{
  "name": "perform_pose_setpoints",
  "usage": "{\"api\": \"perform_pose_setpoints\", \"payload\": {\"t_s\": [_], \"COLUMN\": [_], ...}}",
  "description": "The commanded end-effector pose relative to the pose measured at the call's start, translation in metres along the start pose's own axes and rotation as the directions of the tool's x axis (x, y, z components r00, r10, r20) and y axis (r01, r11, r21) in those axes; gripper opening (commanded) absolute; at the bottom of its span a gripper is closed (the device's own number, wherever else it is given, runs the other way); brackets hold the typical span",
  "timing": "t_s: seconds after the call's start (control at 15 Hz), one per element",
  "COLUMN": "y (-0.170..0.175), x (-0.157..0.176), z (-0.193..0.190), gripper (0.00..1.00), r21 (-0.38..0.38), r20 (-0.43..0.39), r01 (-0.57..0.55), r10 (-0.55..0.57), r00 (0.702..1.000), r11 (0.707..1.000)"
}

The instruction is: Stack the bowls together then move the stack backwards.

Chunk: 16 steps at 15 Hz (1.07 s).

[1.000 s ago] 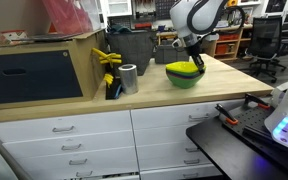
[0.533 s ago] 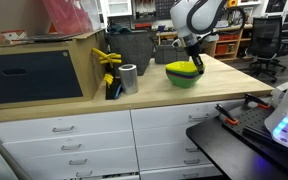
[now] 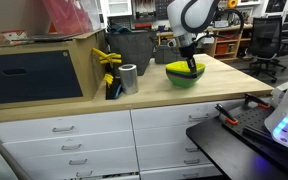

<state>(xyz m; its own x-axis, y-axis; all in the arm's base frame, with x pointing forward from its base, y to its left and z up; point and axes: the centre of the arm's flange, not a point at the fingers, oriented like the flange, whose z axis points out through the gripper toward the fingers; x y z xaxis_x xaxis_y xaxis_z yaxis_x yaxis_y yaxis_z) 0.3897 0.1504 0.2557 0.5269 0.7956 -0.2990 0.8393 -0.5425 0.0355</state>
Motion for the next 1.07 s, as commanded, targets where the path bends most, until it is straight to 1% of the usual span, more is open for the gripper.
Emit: {"api": "perform_pose_setpoints", "payload": {"t_s": [0.0, 0.27, 0.53, 0.67, 0.8, 1.0], "y": [0.013, 0.035, 0.059, 0.07, 0.071, 0.067], "x": [0.013, 0.024, 0.024, 0.022, 0.023, 0.032], "z": [0.001, -0.001, -0.005, -0.01, -0.023, -0.05], "gripper": [0.0, 0.0, 0.0, 0.0, 0.0, 0.0], "r21": [-0.049, -0.115, -0.197, -0.222, -0.193, -0.111], "r20": [-0.071, -0.135, -0.158, -0.164, -0.168, -0.205], "r01": [-0.071, -0.151, -0.189, -0.21, -0.216, -0.224], "r10": [0.067, 0.135, 0.16, 0.176, 0.184, 0.198], "r00": [0.995, 0.982, 0.974, 0.971, 0.968, 0.958], "r11": [0.996, 0.982, 0.962, 0.952, 0.957, 0.968]}}
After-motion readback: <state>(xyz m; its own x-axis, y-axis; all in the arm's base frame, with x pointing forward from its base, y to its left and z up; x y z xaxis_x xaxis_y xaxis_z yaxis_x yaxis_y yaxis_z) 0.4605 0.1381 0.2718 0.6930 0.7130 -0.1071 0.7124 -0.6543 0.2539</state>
